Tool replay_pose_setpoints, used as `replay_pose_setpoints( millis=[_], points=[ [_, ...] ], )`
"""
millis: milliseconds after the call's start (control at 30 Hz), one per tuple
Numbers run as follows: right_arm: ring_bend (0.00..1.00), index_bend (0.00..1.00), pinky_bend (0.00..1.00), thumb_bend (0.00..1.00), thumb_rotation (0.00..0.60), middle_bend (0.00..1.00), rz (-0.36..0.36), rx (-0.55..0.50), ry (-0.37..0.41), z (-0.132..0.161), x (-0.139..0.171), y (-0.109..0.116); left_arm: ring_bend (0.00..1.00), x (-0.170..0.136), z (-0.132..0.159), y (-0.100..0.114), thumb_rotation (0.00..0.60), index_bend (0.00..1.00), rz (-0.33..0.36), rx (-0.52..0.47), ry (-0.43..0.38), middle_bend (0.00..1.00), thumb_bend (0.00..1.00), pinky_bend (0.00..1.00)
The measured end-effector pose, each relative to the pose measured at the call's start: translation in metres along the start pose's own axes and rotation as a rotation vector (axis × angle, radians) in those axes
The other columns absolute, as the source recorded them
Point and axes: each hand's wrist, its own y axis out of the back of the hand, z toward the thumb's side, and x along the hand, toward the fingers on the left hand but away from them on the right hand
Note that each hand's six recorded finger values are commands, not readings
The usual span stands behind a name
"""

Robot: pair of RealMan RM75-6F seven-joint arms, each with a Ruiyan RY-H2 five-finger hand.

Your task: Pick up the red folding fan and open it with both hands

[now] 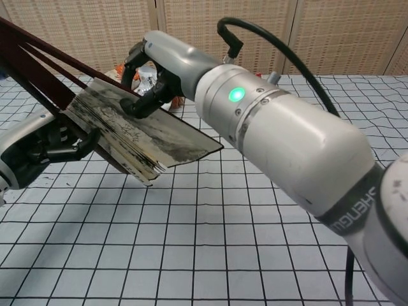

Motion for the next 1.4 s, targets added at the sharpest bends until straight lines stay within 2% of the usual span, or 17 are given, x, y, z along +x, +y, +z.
replay_pose_setpoints(
  millis=[133, 600, 767, 1000, 1133, 1200, 1233, 1367, 1400],
  points=[
    [0.00, 0.70, 0.00, 0.67, 0.600, 0.05, -0.018, -0.002, 0.004, -0.004, 0.004, 0.013, 0.00, 0.001, -0.007, 0.006, 0.600, 0.83, 0.044, 0.065, 0.012, 0.18, 0.69, 0.09],
    [0.00, 0.70, 0.00, 0.67, 0.600, 0.05, -0.065, 0.052, 0.022, -0.028, 0.029, 0.060, 0.00, 0.005, -0.018, 0.036, 0.600, 0.82, 0.149, 0.173, 0.014, 0.20, 0.66, 0.09],
    [0.00, 0.70, 0.00, 0.67, 0.600, 0.05, -0.069, 0.105, 0.056, -0.031, 0.041, 0.070, 0.00, 0.004, -0.017, 0.046, 0.600, 0.72, 0.179, 0.200, 0.004, 0.20, 0.64, 0.09],
    [0.00, 0.70, 0.00, 0.67, 0.600, 0.05, -0.078, 0.159, 0.113, -0.026, 0.051, 0.074, 0.00, 0.003, -0.008, 0.049, 0.600, 0.57, 0.165, 0.200, -0.024, 0.18, 0.59, 0.09],
    [0.00, 0.70, 0.00, 0.67, 0.600, 0.05, -0.091, 0.186, 0.127, -0.024, 0.052, 0.079, 0.00, 0.001, -0.004, 0.051, 0.600, 0.52, 0.146, 0.205, -0.033, 0.17, 0.56, 0.08],
    [0.00, 0.70, 0.00, 0.67, 0.600, 0.05, -0.100, 0.201, 0.133, -0.024, 0.052, 0.082, 0.00, -0.001, -0.004, 0.051, 0.600, 0.48, 0.131, 0.205, -0.032, 0.16, 0.55, 0.08],
    [0.00, 0.70, 0.00, 0.67, 0.600, 0.05, -0.104, 0.210, 0.136, -0.025, 0.052, 0.084, 0.00, -0.002, -0.004, 0.051, 0.600, 0.43, 0.118, 0.206, -0.029, 0.15, 0.54, 0.08],
    [0.00, 0.70, 0.00, 0.67, 0.600, 0.05, -0.112, 0.234, 0.139, -0.028, 0.052, 0.090, 0.00, -0.005, -0.002, 0.050, 0.600, 0.04, 0.071, 0.220, -0.032, 0.02, 0.49, 0.05],
    [0.00, 0.70, 0.00, 0.67, 0.600, 0.05, -0.113, 0.239, 0.138, -0.029, 0.052, 0.091, 0.00, -0.005, -0.001, 0.050, 0.600, 0.00, 0.062, 0.224, -0.036, 0.00, 0.48, 0.05]
  ],
)
